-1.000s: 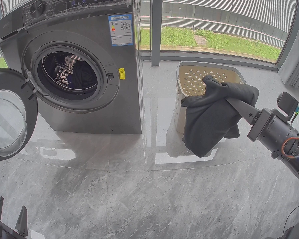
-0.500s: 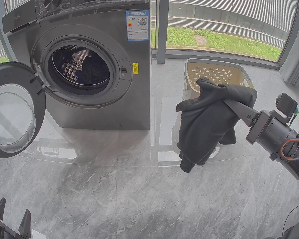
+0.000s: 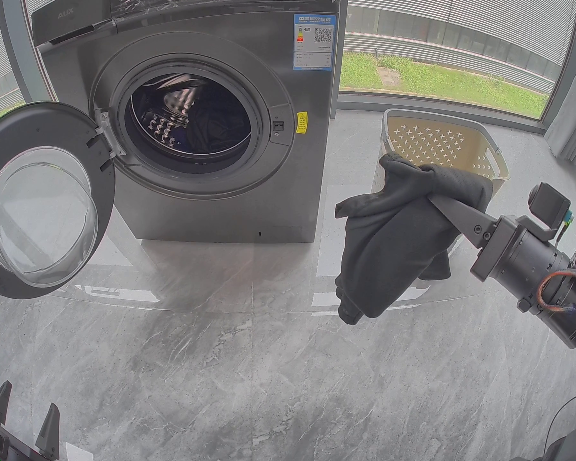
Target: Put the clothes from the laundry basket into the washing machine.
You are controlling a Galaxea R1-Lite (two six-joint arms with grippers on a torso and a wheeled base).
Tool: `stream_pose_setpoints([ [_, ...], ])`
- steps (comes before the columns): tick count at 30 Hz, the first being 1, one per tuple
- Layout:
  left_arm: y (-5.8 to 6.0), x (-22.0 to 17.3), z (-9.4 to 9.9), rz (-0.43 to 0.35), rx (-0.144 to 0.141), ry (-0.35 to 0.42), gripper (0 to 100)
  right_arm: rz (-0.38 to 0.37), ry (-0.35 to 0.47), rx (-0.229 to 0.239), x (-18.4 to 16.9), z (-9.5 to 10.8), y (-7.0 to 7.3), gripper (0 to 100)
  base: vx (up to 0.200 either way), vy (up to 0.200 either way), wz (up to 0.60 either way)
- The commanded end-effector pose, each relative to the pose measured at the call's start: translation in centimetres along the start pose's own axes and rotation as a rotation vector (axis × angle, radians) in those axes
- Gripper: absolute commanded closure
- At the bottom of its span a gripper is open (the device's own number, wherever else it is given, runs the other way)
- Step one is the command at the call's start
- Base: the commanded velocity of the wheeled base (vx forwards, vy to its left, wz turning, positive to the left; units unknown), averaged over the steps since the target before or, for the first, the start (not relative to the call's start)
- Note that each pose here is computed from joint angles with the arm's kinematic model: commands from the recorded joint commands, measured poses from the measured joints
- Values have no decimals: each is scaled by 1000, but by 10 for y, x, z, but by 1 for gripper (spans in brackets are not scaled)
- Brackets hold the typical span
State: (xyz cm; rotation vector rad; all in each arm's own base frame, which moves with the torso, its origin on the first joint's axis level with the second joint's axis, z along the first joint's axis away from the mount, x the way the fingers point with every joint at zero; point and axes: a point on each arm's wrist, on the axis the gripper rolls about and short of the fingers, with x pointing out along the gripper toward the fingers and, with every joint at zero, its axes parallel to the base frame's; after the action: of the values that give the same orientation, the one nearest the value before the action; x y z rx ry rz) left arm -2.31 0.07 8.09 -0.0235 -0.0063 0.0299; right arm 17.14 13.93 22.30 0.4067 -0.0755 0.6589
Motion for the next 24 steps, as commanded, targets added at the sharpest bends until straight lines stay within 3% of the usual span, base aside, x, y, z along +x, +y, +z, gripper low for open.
stream_pose_setpoints([
  [1, 0, 0, -5, 1, -1, 3, 0, 0, 4, 0, 0, -1, 0, 100, 0, 200, 0],
  [14, 0, 0, -5, 1, -7, 1, 0, -2, 13, 3, 1, -3, -1, 100, 0, 200, 0],
  [20, 0, 0, -5, -1, 4, 3, 0, -2, 13, 3, 1, -3, -1, 100, 0, 0, 0],
  [24, 0, 0, -5, -2, -10, 1, 0, -2, 15, 3, 1, -4, -1, 100, 200, 0, 0],
])
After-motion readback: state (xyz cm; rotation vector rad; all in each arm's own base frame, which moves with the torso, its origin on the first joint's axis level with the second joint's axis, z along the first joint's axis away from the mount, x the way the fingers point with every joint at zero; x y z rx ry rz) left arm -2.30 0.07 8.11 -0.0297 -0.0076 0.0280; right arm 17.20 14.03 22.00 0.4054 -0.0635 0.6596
